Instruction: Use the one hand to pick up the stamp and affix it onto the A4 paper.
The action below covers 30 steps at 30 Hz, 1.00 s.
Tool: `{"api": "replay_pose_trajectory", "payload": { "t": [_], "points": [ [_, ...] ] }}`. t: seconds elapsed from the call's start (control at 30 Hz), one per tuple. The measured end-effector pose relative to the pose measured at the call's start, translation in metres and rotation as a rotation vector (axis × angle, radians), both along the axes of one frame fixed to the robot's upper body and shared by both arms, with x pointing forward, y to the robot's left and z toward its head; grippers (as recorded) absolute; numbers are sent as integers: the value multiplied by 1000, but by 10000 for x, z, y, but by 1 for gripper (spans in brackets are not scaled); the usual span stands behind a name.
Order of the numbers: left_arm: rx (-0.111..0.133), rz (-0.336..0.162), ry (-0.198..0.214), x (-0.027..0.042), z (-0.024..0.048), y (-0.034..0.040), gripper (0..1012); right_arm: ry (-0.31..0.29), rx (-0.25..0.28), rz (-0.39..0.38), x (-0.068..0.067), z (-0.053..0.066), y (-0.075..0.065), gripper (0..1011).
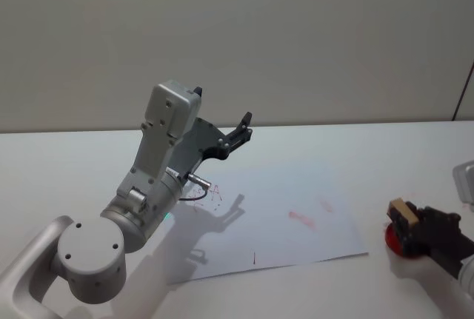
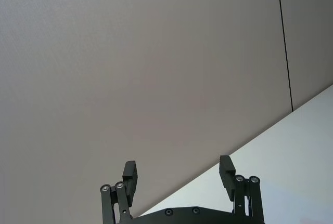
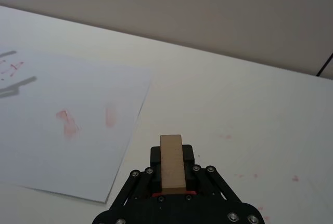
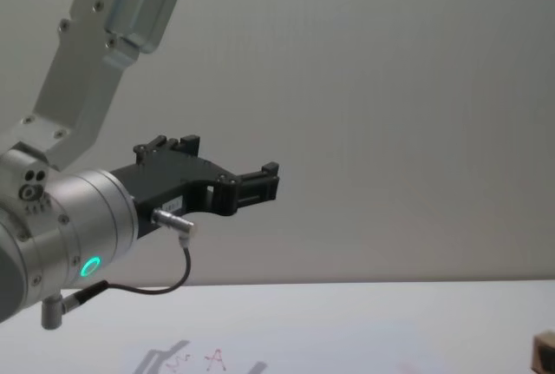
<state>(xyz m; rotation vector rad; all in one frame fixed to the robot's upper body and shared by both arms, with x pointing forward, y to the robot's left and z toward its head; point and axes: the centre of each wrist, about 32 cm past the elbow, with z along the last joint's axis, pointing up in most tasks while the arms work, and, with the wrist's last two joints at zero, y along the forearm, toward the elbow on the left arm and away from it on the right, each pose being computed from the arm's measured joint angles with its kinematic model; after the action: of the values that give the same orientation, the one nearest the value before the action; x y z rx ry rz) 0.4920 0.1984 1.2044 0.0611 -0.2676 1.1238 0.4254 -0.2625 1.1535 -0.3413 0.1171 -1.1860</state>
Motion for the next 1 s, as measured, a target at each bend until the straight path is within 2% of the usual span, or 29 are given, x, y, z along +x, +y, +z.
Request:
{"api": "replay_pose_trajectory", "payload": {
  "t": [0.3,0.53,0.8,1.0],
  "points": [
    [0,0,0,0,0,0,1001,-92,42,79,107,116,78,217],
    [0,0,0,0,0,0,1001,-130,82,164,236,152,168,218],
    [0,0,0,0,0,0,1001,-107,109,256,381,98,263,218],
    [0,0,0,0,0,0,1001,-46,101,312,481,-7,330,218]
  ]
}}
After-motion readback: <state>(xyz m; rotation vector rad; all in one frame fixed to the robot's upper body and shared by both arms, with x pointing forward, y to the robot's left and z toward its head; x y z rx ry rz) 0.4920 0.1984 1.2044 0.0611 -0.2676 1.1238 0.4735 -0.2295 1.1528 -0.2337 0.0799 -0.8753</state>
